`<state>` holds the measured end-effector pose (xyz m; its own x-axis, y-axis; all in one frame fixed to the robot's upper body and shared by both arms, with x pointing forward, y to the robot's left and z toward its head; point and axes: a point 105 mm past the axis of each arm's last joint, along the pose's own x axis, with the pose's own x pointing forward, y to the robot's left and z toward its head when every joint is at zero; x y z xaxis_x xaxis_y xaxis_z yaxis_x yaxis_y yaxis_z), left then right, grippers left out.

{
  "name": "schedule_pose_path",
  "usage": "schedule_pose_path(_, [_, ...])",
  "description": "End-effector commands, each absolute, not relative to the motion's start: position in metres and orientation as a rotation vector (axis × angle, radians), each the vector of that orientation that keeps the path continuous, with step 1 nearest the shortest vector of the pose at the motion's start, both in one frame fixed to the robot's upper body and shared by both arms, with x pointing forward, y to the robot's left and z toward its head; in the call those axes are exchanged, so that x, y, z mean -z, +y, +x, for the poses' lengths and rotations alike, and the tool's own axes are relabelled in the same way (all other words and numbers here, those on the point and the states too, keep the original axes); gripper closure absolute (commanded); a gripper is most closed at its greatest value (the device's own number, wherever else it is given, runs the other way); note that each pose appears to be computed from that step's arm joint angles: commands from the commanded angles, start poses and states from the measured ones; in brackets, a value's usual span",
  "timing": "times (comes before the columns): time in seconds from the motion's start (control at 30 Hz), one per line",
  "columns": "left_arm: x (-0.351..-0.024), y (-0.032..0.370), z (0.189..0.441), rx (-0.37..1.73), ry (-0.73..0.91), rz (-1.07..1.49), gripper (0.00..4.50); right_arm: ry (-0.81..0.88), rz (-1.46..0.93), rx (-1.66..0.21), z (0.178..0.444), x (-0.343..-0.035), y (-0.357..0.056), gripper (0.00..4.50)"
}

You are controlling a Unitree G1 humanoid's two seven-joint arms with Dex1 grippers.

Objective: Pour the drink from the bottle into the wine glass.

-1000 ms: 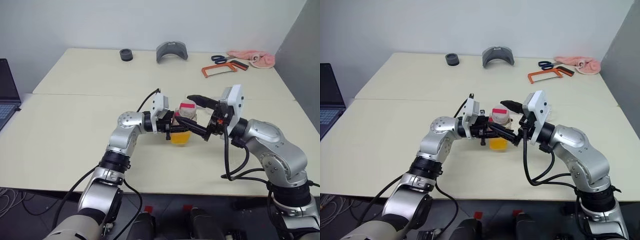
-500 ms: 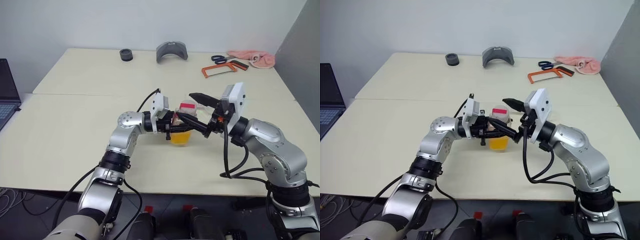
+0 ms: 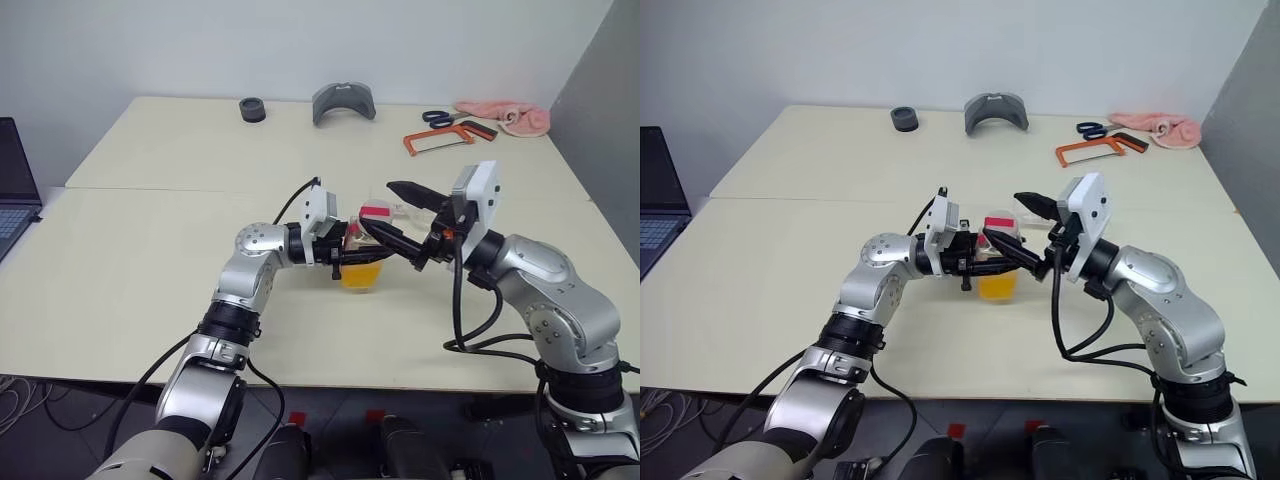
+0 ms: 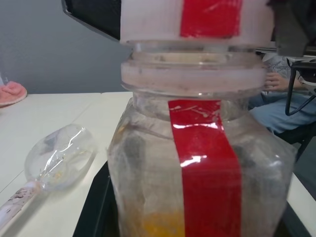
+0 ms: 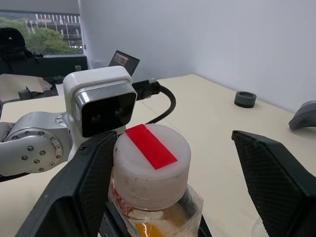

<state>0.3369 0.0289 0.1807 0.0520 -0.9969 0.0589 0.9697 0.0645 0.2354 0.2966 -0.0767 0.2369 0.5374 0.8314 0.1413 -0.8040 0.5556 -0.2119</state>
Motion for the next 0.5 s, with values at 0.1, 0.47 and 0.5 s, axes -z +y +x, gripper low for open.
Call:
schedule_pose_path(0.1, [-0.192,0.029,0.336,1.503,-0.279,0.152,2.91,-0.268,-0.131,-0.964,0.291,-0.246,-0.086,0.56])
schedule_pose_path(0.47, [-0.192,0.03,0.337,1.502,-0.278,0.156,2.91,-0.231,-0.077,-1.046,0.284,-0.243,-0.072,0.56])
schedule_pose_path(0.5, [-0.192,0.03,0.337,1.501,-0.278,0.156,2.91,-0.23,-0.077,-1.047,0.285,-0.243,-0.071,0.56])
